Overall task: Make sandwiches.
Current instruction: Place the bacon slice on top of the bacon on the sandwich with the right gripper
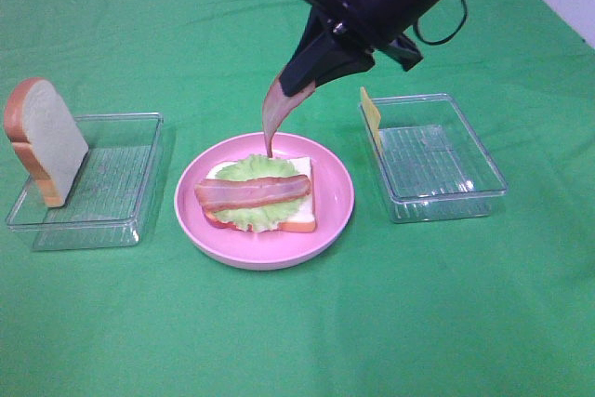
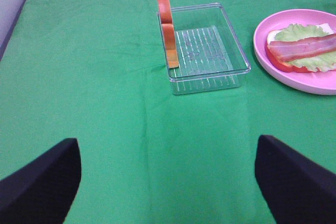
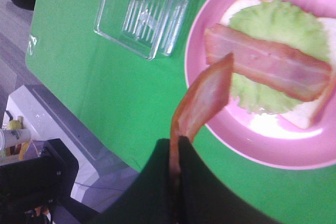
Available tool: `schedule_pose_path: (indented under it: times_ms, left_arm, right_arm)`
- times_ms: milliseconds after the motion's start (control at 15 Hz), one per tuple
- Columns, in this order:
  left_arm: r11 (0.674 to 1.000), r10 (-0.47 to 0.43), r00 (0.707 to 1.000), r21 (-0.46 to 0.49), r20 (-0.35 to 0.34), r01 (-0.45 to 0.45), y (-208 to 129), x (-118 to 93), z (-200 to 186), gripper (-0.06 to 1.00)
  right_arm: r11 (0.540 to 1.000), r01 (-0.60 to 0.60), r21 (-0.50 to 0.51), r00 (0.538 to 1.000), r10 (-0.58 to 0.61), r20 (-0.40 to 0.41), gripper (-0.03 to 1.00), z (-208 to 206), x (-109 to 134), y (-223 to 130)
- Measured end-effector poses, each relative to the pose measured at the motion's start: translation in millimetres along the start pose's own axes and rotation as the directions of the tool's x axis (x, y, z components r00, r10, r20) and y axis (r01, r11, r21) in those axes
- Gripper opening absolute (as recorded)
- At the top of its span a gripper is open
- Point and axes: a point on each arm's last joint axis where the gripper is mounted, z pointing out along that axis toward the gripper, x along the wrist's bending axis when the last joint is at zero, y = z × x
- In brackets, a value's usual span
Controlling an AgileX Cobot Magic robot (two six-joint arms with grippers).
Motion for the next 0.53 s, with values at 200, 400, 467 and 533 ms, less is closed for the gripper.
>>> schedule_pose_path:
  times_ms: [200, 400, 467, 533]
  left_arm:
    - [1.0, 0.0, 1.0, 0.0, 0.0, 0.0, 0.0, 0.0, 0.0, 0.83]
    - [1.0, 0.0, 1.0, 0.0, 0.0, 0.0, 0.0, 0.0, 0.0, 0.83]
    - [1.0, 0.0, 1.0, 0.0, 0.0, 0.0, 0.0, 0.0, 0.0, 0.83]
    - [1.0, 0.0, 1.0, 0.0, 0.0, 0.0, 0.0, 0.0, 0.0, 0.83]
  right_arm:
    - [0.997, 0.057, 0.056, 0.998, -0.056, -0.025, 0.02, 36.1, 15.9, -3.3]
    - [0.991, 0.077, 0.111, 0.996, -0.073, -0.046, 0.02, 73.5, 17.4, -5.4]
    - [0.99, 0.072, 0.121, 0.997, -0.067, -0.043, 0.02, 80.3, 13.3, -3.3]
    - [0.99, 0.073, 0.122, 0.997, -0.069, -0.04, 0.02, 85.4, 10.7, 1.2]
